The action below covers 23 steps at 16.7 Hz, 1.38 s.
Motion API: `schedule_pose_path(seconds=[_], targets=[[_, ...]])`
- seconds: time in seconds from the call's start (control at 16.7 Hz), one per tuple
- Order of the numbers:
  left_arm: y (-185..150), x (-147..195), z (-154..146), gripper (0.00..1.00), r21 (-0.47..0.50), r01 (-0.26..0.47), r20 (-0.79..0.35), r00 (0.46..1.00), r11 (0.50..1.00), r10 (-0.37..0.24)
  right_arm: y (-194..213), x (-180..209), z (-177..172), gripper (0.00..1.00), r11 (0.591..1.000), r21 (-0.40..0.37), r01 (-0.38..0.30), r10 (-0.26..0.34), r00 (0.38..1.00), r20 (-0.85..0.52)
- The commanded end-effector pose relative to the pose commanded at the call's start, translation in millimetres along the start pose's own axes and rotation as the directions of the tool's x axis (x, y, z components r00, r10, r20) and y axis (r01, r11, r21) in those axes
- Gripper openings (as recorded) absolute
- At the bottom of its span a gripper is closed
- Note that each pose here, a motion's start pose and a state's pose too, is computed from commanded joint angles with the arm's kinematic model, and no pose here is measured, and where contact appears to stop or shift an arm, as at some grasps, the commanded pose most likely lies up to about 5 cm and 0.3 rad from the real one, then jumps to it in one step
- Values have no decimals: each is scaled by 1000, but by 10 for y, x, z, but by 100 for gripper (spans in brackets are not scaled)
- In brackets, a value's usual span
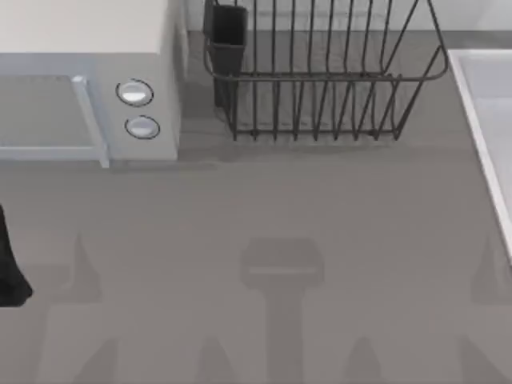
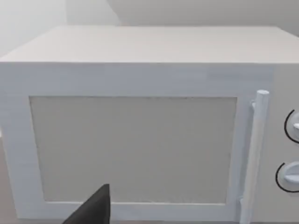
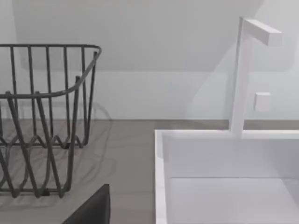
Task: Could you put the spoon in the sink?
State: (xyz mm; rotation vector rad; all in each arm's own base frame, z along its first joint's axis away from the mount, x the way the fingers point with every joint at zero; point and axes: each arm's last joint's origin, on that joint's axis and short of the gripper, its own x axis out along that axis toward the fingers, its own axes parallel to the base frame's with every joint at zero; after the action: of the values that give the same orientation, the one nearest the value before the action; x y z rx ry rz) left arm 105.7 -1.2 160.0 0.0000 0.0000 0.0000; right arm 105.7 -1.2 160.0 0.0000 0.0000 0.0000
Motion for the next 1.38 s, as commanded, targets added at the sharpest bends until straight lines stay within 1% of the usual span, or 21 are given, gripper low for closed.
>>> schedule_pose_path(seconds=[0.18,0.3,0.42,0.48,0.6,0.66,0.78,0.9,1.02,1.14,1.26,1.38], targets=[[0,0,0,100,0,0,0,1000,1000,0,-7,1,15,100,1000,-12,7,-7,1000,-14],[0,0,0,100,0,0,0,1000,1000,0,-34,8,77,100,998,-60,28,-33,997,-73],[0,0,0,100,0,0,0,1000,1000,0,-77,34,164,100,990,-134,47,-71,981,-179],[0,0,0,100,0,0,0,1000,1000,0,-106,59,209,100,983,-177,49,-93,964,-251],[0,0,0,100,0,0,0,1000,1000,0,-178,141,282,100,966,-258,25,-135,897,-421],[0,0,0,100,0,0,0,1000,1000,0,-223,196,306,100,957,-290,-4,-152,844,-514],[0,0,0,100,0,0,0,1000,1000,0,-331,324,331,100,943,-322,-87,-171,703,-690],[0,0,0,100,0,0,0,1000,1000,0,-459,457,338,100,934,-306,-184,-165,537,-828],[0,0,0,100,0,0,0,1000,1000,0,-597,577,346,100,928,-254,-273,-140,376,-916],[0,0,0,100,0,0,0,1000,1000,0,-736,685,354,100,921,-182,-344,-102,238,-966],[0,0,0,100,0,0,0,1000,1000,0,-867,781,346,100,913,-104,-395,-59,126,-990],[0,0,0,100,0,0,0,1000,1000,0,-972,853,334,100,904,-40,-426,-22,49,-999]])
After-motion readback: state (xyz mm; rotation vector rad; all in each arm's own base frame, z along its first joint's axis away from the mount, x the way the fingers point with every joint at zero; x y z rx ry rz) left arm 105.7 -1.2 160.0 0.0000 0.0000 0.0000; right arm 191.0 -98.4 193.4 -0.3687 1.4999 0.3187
